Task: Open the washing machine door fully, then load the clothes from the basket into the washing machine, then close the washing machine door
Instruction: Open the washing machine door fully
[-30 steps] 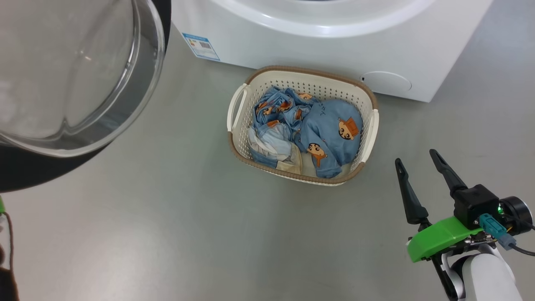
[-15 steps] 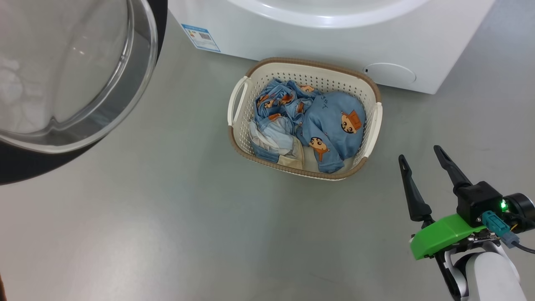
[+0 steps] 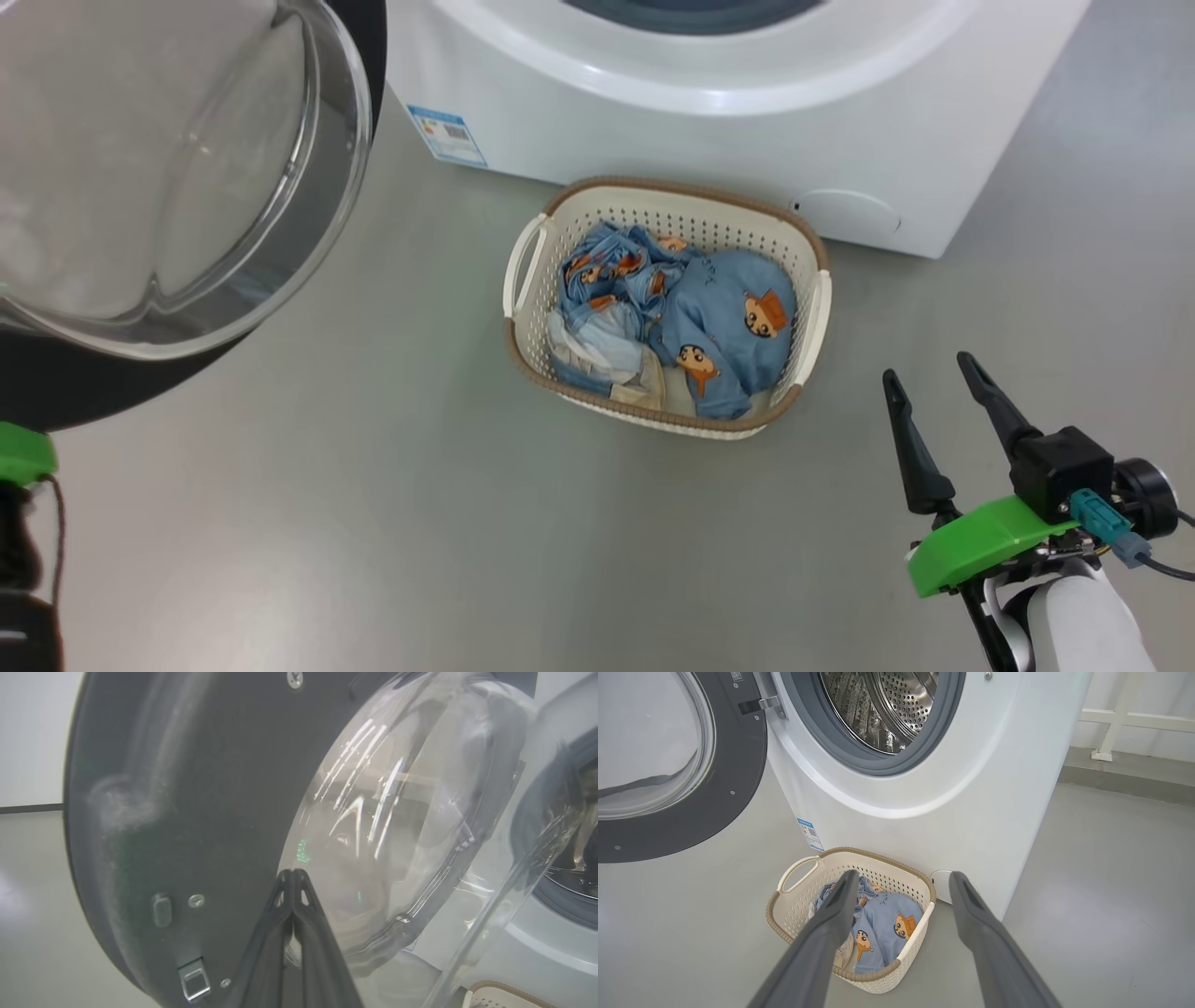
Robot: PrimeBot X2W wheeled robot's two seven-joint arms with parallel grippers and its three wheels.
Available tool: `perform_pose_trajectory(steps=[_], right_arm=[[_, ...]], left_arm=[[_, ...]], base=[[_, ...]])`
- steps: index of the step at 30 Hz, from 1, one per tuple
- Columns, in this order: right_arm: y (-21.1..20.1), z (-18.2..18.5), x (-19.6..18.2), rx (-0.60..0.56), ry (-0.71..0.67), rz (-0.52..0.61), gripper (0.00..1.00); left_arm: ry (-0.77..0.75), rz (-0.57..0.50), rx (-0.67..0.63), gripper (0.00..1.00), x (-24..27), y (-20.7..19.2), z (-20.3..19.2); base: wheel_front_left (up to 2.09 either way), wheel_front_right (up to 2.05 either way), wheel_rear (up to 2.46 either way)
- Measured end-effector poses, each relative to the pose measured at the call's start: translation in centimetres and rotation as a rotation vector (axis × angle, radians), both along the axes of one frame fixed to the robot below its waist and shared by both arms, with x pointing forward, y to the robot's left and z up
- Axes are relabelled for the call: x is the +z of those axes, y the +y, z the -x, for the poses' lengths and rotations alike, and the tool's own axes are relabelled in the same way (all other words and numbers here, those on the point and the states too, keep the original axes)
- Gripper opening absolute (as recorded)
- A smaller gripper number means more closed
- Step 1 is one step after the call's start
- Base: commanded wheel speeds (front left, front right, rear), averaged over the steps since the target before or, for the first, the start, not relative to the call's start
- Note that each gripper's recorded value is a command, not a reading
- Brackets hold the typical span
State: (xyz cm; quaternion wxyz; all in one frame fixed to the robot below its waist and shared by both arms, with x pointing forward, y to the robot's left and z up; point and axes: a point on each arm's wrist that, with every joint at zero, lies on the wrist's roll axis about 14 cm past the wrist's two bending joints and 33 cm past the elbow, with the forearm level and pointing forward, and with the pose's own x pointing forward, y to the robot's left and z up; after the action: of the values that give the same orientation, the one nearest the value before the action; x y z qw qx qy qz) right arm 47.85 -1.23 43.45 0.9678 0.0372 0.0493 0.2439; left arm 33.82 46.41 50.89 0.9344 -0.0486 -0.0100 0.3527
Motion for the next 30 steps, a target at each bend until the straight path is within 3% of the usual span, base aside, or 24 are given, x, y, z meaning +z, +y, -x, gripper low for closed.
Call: perform_pose_trajectory(steps=[17,30], right_arm=[[-2.9,1.4,3.7,-0.086,-0.072,-0.054,1.00],[-7.8,4.3,6.3,-0.205,-0.116,-0.073,1.00]], left_arm=[[0.002,-0.016,-0.249,0.00,-0.8,-7.8,0.0],[-0.040,0.024,-0.484,0.00,-1.8,-16.9,0.0]], base=[[0.00,0.00,0.00],[0.00,0.00,0.00]])
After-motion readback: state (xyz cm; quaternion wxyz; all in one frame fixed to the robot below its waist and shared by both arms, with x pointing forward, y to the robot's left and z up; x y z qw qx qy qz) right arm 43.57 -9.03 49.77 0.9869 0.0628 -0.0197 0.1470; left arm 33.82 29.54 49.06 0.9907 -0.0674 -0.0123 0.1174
